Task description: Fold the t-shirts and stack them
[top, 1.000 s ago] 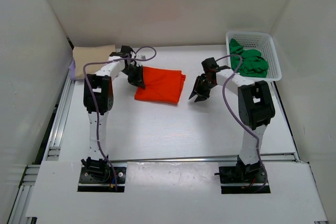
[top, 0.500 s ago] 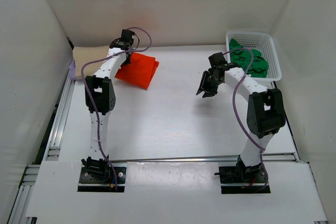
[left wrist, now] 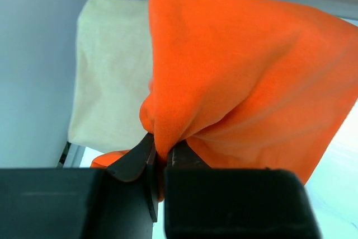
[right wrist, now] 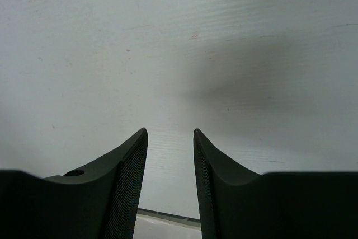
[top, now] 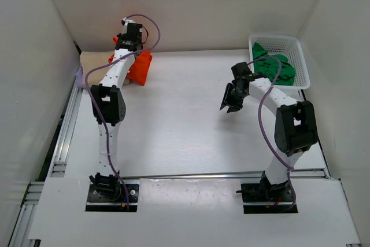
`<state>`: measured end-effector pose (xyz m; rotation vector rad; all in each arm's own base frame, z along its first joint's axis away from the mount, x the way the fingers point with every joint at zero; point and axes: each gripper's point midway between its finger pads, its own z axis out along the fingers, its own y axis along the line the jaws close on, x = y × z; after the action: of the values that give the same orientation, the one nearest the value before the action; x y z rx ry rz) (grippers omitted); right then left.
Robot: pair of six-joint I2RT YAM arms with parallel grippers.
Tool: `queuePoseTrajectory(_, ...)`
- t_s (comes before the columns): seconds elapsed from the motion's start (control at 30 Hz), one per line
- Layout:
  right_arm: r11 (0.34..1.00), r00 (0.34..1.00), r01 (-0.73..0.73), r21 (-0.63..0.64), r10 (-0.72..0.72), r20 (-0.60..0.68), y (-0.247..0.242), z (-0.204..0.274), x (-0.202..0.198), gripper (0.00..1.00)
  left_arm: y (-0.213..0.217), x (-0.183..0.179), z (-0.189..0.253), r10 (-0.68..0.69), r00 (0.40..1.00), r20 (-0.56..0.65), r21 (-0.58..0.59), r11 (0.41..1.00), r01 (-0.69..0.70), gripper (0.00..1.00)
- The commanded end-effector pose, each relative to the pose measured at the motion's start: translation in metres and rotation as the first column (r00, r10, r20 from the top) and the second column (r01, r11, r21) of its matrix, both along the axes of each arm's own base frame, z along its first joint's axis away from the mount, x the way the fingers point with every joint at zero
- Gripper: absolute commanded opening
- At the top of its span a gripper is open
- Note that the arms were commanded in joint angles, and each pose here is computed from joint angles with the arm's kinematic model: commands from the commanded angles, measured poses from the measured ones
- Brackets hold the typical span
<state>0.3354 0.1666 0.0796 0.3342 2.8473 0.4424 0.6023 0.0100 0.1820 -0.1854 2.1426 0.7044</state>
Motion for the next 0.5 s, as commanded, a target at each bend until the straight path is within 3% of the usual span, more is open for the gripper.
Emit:
queuePoseTrajectory(0.0,1.000,0.999,-0.007,-0.028,0.008,0.036,-0.010,0.009,-0.003,0.43,0.048,-0.003,0.071,0.113,0.979,0.172,-0.003,0.993,-0.114,0.10)
queuePoseTrajectory(0.3,0.999,1.000,-0.004,-0.042,0.005,0.021,-0.013,0.003,-0.007,0.43,0.086,-0.023,0.093,0.129,0.974,0.184,-0.046,0.991,-0.123,0.10)
queuePoseTrajectory(0.47,0.999,1.000,-0.005,-0.045,0.005,0.011,-0.013,0.000,-0.008,0.43,0.118,-0.033,0.059,0.169,0.980,0.102,-0.048,0.985,-0.165,0.10)
